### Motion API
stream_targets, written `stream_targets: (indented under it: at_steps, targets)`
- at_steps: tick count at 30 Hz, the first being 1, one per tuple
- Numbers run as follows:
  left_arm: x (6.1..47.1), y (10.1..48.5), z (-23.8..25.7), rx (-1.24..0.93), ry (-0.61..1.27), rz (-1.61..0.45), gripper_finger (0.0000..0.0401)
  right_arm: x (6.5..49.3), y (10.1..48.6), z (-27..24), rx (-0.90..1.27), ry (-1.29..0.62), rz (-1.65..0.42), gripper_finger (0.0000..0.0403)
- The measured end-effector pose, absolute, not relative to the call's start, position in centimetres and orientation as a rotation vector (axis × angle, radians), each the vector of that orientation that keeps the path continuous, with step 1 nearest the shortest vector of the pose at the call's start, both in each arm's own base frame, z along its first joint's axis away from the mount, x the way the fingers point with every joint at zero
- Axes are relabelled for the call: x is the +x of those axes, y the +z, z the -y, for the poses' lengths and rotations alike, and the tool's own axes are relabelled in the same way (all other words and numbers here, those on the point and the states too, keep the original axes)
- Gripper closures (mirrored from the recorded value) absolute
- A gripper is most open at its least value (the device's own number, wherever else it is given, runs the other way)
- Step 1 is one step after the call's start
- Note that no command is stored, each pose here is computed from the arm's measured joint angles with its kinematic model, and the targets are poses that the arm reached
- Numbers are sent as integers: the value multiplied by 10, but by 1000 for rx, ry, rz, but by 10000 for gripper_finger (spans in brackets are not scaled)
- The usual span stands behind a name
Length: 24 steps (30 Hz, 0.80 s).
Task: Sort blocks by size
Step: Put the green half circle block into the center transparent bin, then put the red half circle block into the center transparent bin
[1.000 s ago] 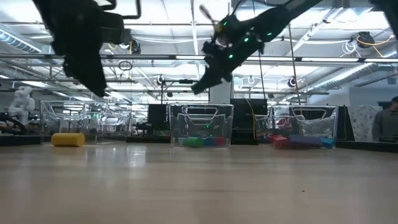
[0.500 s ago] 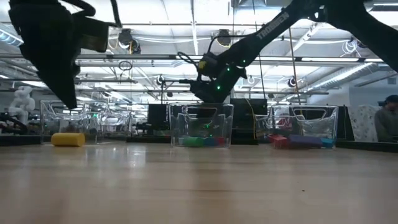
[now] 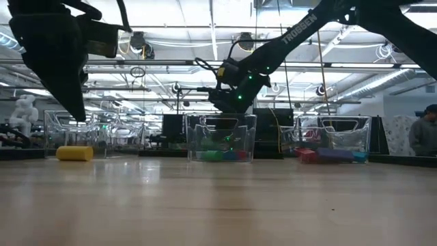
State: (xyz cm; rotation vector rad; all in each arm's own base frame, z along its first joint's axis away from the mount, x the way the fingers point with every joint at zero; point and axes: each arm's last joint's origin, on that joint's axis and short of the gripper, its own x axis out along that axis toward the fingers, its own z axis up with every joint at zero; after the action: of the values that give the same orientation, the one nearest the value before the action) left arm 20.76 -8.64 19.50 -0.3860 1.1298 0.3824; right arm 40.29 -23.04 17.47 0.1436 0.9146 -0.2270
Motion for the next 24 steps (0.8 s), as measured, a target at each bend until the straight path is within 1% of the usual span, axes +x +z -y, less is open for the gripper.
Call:
stream_targets:
  at_steps: [3, 5, 8, 12, 18, 24]
  targets:
    - [208, 195, 86, -386, 383, -1130, 219, 402, 176, 230, 145, -227, -915, 241]
    - [208, 195, 86, -387, 381, -1132, 219, 401, 183, 229, 136, -228, -903, 240]
    - [207, 195, 87, -400, 361, -1154, 219, 400, 206, 223, 99, -224, -851, 245]
    - [204, 194, 94, -449, 270, -1225, 219, 396, 237, 210, 62, -210, -796, 255]
    - [197, 195, 111, -482, 195, -1258, 219, 388, 279, 185, 36, -185, -727, 261]
    - [189, 195, 136, -553, 137, -1248, 219, 383, 296, 150, 0, -122, -687, 261]
